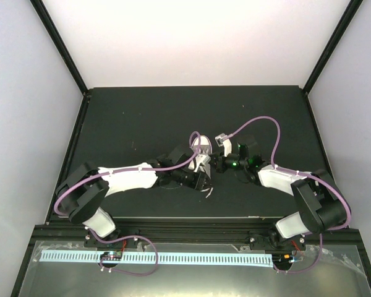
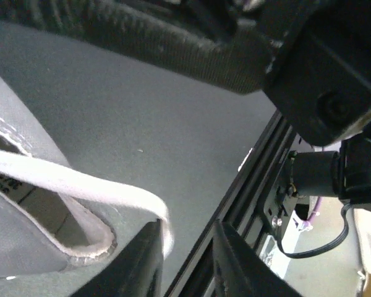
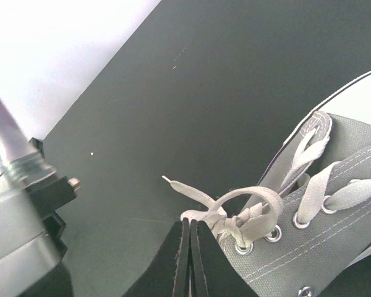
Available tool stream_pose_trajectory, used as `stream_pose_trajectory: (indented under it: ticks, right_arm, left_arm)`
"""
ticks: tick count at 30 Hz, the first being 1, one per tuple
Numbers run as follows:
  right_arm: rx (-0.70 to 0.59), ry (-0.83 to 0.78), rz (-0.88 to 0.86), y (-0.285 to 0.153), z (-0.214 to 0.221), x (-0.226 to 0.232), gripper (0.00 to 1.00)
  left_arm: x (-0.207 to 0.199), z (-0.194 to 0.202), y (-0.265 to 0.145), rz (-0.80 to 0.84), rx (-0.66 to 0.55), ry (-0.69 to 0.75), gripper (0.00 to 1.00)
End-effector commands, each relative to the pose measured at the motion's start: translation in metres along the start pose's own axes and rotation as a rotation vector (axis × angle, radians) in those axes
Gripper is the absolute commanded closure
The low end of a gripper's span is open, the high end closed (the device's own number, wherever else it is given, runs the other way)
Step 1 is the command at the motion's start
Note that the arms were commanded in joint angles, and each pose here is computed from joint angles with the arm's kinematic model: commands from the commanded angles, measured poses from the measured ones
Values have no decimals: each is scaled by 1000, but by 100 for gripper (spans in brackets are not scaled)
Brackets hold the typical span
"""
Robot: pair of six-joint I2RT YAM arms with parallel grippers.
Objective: Tie the shoes
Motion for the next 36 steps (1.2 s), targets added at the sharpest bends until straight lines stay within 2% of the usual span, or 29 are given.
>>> stream_pose_trajectory:
  ticks: [1,4,14,19,23,27,29,36]
  right_arm:
    - [-23,-12,-3,1,-3,1,98]
    - [-36,-10,-9,1,-5,2,98]
    - [-57,-9,-8,1,-10,2,98]
    - [-43,-9,-18,1,-7,3,98]
    - [-35,-6,-37,1,-5,4,98]
    - [-30,-6,-41,0,-5,5,98]
    - [-29,-5,-40,-1,-5,6,98]
    - [-41,-5,-43,-2,-8,7,98]
  left_arm:
    - [-11,-12,-1,-11,-49,42,69]
    - [-10,-12,-8,-65,-91,65,58]
    - [-3,4,-51,-257,-249,175,55]
    - [-3,0,-63,-280,-339,217,47]
    - [-3,-22,-67,-300,-448,317,50]
    - [-2,-36,-67,-289,-568,492,53]
    - [0,-43,-63,-280,-585,554,54]
    - [13,-59,-40,-286,-514,641,57]
Point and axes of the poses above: each gripper's point midway between its finger pads, its own y axis out along the fingers, its own x axis along the line the jaws close on, z = x × y, the point moved 10 cm from there along -y, back along the fingers, and after that the axes turned 12 degrees about -y, right-handed, at the moved point
